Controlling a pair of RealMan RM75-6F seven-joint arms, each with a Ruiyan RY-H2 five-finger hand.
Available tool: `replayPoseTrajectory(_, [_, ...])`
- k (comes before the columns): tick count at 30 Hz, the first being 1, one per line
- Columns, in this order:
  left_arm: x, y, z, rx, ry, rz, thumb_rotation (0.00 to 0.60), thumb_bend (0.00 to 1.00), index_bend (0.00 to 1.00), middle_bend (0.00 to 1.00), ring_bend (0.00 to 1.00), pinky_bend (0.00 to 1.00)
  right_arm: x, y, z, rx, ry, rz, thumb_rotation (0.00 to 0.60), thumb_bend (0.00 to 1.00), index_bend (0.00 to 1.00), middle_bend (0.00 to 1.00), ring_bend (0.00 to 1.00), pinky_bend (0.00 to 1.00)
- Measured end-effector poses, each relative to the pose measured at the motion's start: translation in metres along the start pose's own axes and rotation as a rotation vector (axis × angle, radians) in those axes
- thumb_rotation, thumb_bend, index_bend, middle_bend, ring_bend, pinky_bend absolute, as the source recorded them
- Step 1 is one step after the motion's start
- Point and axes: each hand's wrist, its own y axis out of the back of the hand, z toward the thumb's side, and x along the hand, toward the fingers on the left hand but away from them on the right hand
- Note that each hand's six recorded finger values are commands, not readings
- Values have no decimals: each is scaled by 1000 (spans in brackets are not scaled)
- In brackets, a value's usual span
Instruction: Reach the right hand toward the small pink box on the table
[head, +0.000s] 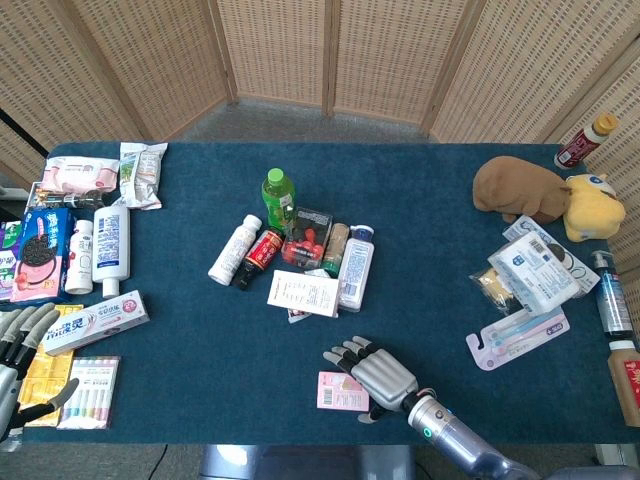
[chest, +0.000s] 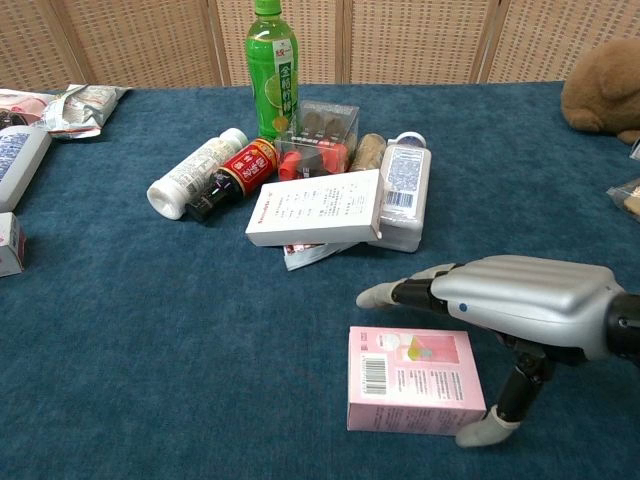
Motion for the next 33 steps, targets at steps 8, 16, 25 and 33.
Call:
replayPoseTrajectory(8, [-2, -1, -4, -4, 10, -1, 600, 298, 0, 48, 0, 0, -4, 8, -2, -24, 11, -38, 600, 60, 764, 1000, 963, 714])
replayPoseTrajectory(16, [-2, -5, 0, -8, 2, -6, 600, 296, 0, 48, 0, 0, 9, 47, -18, -41, 0, -127, 600, 59, 767, 1000, 975, 714])
replayPoseTrajectory(25, [-6, -12, 6, -20, -2, -21, 600, 296, 0, 47, 0, 0, 34, 114, -37, -143, -19, -304, 600, 58, 759, 1000, 975, 714])
replayPoseTrajectory(33, [-9, -14, 3, -27, 4, -19, 600, 296, 0, 47, 0, 0, 48, 163, -39, -273, 29, -433, 600, 59, 759, 1000, 983, 713])
